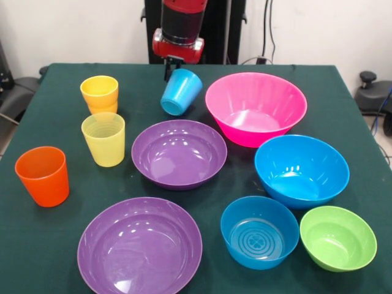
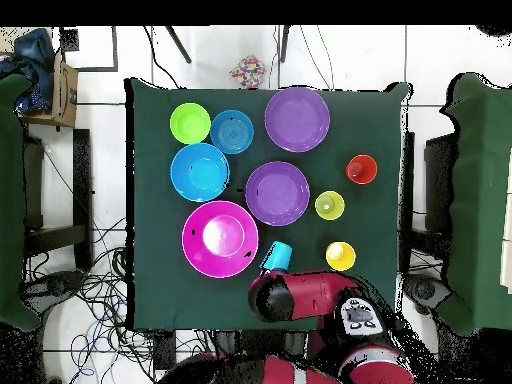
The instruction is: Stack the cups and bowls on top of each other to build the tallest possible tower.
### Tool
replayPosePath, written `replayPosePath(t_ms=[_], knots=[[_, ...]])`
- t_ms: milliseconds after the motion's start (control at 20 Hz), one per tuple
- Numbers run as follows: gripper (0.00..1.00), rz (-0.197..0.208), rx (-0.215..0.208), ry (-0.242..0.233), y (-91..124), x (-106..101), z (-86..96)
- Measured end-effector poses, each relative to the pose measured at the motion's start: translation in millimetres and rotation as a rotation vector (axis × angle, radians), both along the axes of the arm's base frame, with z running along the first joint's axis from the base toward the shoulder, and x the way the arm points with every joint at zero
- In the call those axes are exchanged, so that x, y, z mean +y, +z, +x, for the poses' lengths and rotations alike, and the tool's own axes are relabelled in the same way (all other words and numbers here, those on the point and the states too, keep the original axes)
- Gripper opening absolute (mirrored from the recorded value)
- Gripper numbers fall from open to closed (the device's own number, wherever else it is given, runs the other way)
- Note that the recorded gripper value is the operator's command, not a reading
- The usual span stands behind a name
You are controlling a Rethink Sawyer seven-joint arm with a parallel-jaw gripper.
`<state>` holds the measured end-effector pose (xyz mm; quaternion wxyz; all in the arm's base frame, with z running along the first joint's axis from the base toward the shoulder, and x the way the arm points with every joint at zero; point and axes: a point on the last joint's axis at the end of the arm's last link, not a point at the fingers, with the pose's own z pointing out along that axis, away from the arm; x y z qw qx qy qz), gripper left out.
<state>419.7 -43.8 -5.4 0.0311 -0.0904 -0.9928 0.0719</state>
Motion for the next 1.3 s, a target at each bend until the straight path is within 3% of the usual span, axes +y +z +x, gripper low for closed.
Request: replayPosePath(t_ms=[300, 900, 1300], knots=[[0.0, 0.004, -0.005, -0.032, 30, 12, 5.2], [0.0, -0.027, -0.002, -0.104, 100, 20, 13.8], [0.0, -0.042, -0.035, -0.123, 133, 19, 20.5]])
